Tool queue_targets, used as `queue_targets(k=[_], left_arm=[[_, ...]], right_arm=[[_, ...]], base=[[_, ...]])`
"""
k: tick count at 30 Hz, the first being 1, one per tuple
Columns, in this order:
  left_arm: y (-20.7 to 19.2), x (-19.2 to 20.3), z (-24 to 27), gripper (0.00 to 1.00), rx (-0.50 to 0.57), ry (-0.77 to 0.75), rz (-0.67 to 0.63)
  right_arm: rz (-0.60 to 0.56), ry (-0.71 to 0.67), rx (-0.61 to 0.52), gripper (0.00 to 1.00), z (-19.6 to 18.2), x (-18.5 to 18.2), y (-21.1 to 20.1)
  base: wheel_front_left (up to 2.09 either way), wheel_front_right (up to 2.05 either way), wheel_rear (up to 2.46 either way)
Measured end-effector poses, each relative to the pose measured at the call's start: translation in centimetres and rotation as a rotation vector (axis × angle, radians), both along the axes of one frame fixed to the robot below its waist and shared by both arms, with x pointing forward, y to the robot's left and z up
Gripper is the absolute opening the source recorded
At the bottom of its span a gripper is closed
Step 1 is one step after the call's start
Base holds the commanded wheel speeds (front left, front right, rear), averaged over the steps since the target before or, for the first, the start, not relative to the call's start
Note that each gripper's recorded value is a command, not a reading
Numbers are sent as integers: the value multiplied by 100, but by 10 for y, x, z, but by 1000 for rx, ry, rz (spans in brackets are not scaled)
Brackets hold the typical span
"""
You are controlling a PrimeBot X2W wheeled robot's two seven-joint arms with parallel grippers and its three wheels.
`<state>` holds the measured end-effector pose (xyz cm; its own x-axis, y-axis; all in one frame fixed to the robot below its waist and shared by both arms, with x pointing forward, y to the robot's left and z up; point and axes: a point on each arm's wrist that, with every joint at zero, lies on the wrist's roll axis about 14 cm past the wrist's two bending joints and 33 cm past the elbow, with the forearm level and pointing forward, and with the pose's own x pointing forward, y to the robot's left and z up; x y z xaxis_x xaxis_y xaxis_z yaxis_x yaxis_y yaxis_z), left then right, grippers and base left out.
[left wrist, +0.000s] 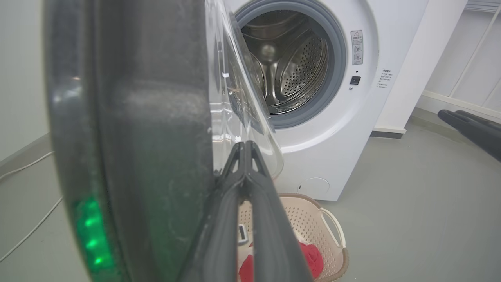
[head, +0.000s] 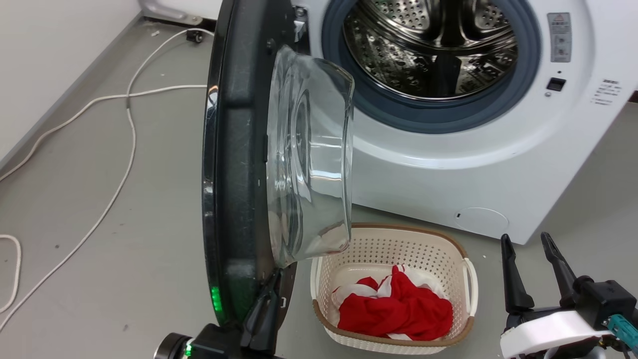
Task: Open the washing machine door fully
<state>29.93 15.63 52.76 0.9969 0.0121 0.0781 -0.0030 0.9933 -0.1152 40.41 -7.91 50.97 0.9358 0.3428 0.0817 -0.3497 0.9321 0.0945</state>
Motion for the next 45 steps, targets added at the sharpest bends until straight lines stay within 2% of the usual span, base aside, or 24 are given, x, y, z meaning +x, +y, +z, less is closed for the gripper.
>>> queue_targets(k=[17, 21, 32, 45], left_arm=[[89, -21, -2, 0, 39, 6, 306], [113, -17, -3, 0, 87, 11, 354], [196, -6, 4, 0, 134, 12, 537], [268, 3, 8, 0, 196, 44, 644]], right_arm=[[85, 30, -14, 100, -10, 12, 31], [84, 39, -19, 100, -14, 15, 31], [57, 59, -28, 100, -22, 27, 23], [30, 72, -40, 100, -31, 37, 14]], base=[[0, 0, 0], [0, 0, 0], [0, 0, 0], [0, 0, 0]])
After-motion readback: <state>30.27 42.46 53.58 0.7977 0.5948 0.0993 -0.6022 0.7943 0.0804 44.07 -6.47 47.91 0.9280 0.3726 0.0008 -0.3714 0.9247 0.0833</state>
